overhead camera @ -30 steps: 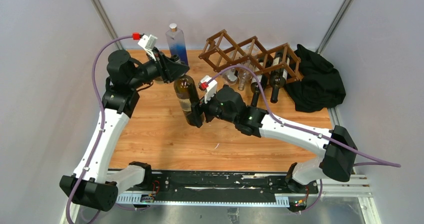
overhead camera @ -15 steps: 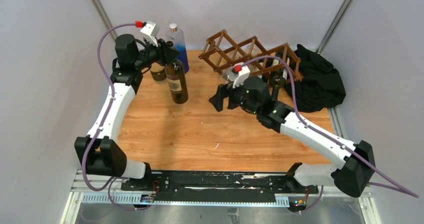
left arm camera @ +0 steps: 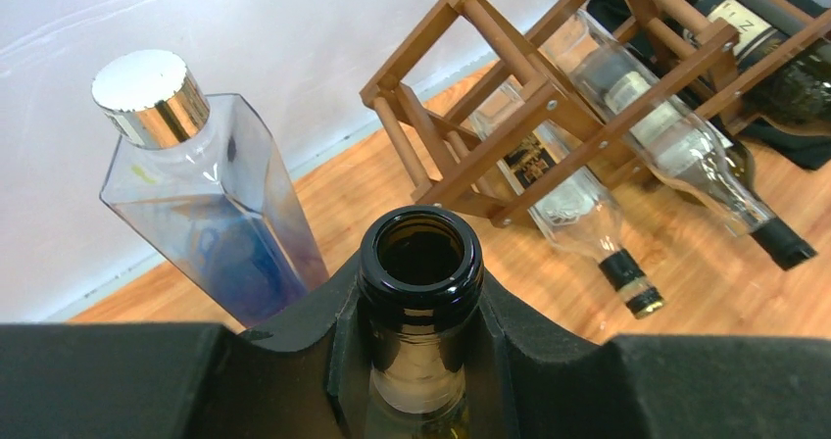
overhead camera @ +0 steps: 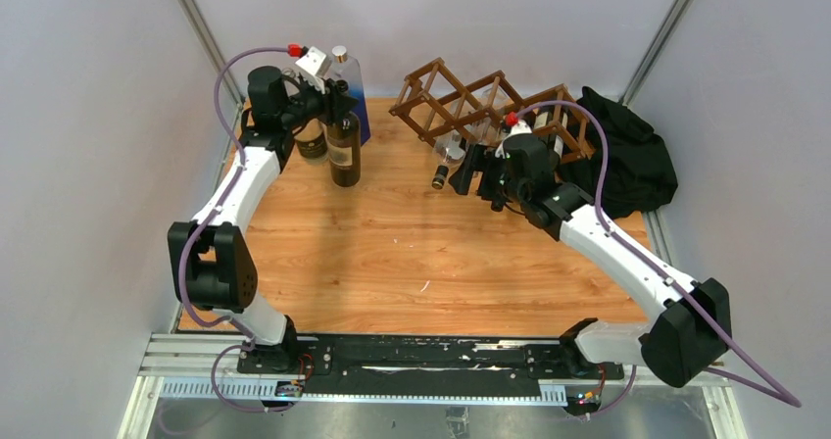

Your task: Take the wine bottle off the wine rack

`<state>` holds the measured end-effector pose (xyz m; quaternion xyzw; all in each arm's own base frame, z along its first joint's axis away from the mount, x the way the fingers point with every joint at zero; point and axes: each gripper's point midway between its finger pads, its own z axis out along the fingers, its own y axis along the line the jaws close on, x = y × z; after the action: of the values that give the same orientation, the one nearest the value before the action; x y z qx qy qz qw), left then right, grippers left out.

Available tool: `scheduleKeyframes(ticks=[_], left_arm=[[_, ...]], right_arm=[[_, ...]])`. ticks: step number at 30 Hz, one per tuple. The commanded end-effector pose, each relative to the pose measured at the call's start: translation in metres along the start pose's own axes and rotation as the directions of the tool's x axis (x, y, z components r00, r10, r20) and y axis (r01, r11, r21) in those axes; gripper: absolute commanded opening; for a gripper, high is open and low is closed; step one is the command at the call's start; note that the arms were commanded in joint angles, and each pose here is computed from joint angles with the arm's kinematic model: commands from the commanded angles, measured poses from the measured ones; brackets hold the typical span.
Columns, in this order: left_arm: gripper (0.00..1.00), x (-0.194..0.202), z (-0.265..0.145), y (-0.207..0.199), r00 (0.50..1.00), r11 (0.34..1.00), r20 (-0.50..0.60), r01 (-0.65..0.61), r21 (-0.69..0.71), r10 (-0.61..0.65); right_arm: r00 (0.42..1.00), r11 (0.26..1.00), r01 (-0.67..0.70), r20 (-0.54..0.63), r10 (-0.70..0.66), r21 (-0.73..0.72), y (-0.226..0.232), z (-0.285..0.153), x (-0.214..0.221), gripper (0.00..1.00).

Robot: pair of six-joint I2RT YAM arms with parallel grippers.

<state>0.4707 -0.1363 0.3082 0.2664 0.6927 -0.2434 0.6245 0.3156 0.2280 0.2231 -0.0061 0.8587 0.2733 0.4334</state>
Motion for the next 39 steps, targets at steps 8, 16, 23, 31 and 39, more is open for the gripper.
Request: scheduleKeyframes(ticks=[8,16,23,31,39], left_arm=[[0.0,-0.035,0.024,0.027,0.958,0.984,0.227,-0.165,-0.067,0.177],[0.0,-0.002,0.029,0.028,0.965,0.992,0.233,-0.109,-0.063,0.121],[0.4,0.012,0.021,0.029,0.973,0.994,0.21,-0.086,-0.064,0.098],[0.99,0.012,-0.001,0.018,0.984,0.993,0.142,-0.096,-0.072,0.106],[1.0,-0.008,-0.03,0.003,0.997,0.997,-0.061,-0.044,-0.064,0.04]], right_arm=[[0.99,0.984,-0.123,0.086,0.112,0.129,-0.025,0.009,-0.019,0.89],[0.982,0.966,-0.169,0.12,0.147,0.195,-0.039,0.018,-0.019,0.89],[0.965,0.941,-0.244,0.153,0.212,0.235,-0.049,0.026,-0.025,0.87],[0.954,0.912,-0.289,0.169,0.248,0.292,-0.058,0.051,-0.035,0.82],[0.957,0.883,-0.281,0.181,0.227,0.375,-0.08,0.08,-0.042,0.77]])
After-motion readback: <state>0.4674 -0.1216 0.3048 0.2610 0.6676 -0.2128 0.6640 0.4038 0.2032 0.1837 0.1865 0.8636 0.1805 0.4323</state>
